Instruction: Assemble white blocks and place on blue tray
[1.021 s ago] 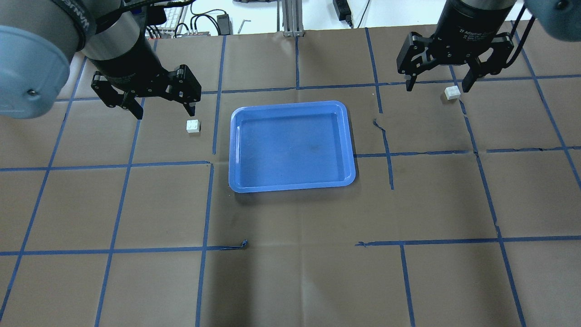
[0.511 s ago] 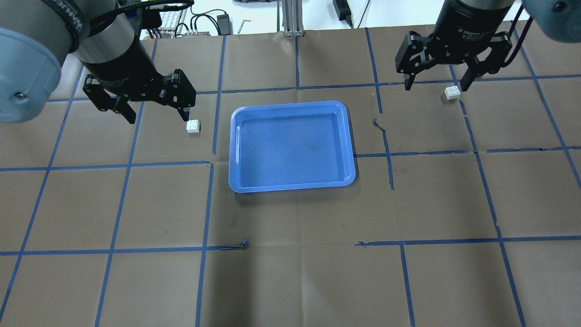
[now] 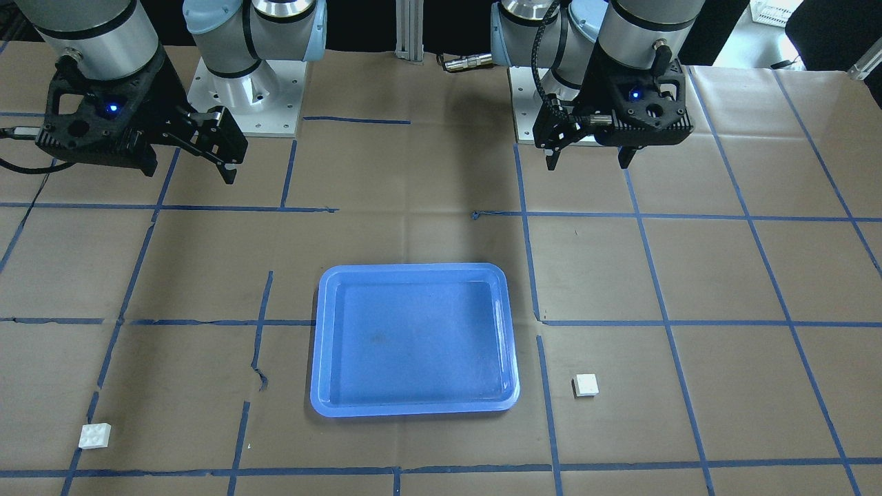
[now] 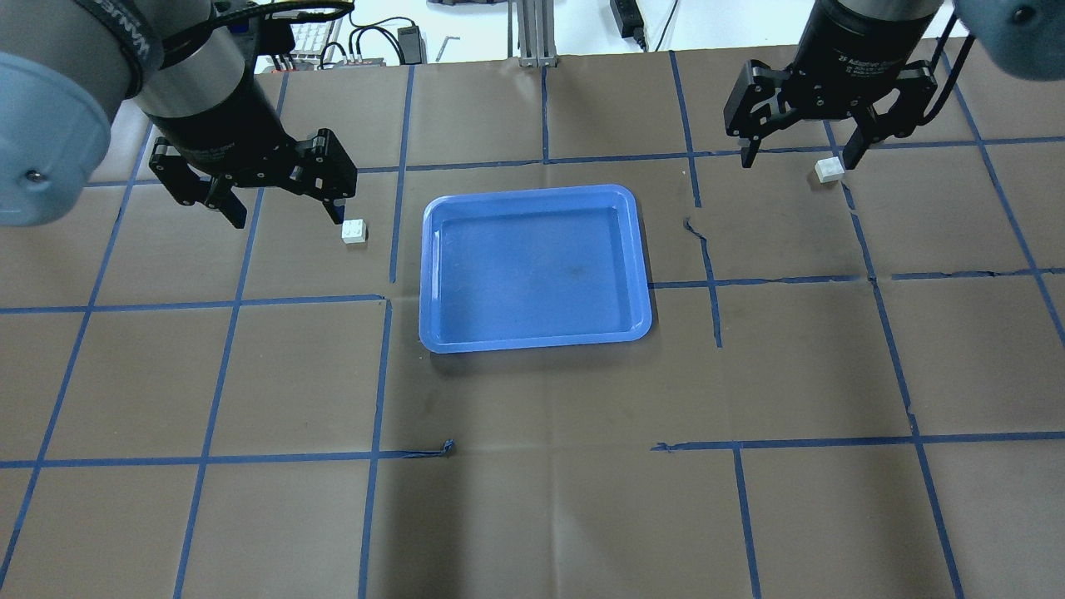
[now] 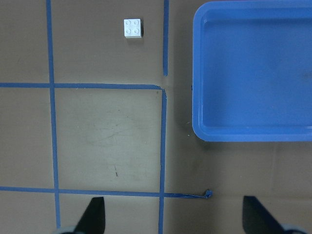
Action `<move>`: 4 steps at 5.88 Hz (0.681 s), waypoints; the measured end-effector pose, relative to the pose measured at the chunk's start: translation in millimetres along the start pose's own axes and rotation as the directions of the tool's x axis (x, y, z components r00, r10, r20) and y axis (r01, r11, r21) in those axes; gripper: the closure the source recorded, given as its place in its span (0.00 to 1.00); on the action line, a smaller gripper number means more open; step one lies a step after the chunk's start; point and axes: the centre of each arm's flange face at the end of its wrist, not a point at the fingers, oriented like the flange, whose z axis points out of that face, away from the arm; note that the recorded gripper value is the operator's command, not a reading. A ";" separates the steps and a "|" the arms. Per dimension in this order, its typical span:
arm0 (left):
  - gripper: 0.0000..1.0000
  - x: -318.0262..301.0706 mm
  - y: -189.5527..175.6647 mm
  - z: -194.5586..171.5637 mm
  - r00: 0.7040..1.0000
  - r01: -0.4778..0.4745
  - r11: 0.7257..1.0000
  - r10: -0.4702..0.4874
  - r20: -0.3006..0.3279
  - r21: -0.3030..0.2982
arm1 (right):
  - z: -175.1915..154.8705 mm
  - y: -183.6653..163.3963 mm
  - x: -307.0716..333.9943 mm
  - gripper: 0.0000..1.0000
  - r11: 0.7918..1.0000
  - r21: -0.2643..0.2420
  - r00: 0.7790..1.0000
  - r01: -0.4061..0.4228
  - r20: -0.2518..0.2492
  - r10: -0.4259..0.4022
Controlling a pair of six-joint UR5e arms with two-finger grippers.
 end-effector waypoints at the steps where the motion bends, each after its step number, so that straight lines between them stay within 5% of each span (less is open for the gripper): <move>1: 0.01 -8.7 -7.0 5.8 1.000 0.002 1.000 -0.002 0.005 -0.010 | 3.4 -5.3 1.4 0.00 0.992 0.007 0.993 0.122 -0.005 -0.122; 2: 0.01 -24.8 -23.5 17.8 1.000 0.008 1.000 -0.007 0.011 -0.025 | 9.7 -15.0 2.7 0.00 0.957 0.016 0.957 0.289 -0.011 -0.289; 3: 0.01 -47.7 -48.6 34.2 1.000 0.024 0.999 -0.024 0.011 -0.037 | 17.6 -28.6 9.9 0.00 0.890 0.026 0.890 0.455 -0.018 -0.455; 4: 0.01 -75.7 -78.7 58.4 0.999 0.038 0.998 -0.038 0.008 -0.043 | 25.5 -44.6 31.2 0.00 0.795 0.031 0.796 0.606 -0.021 -0.605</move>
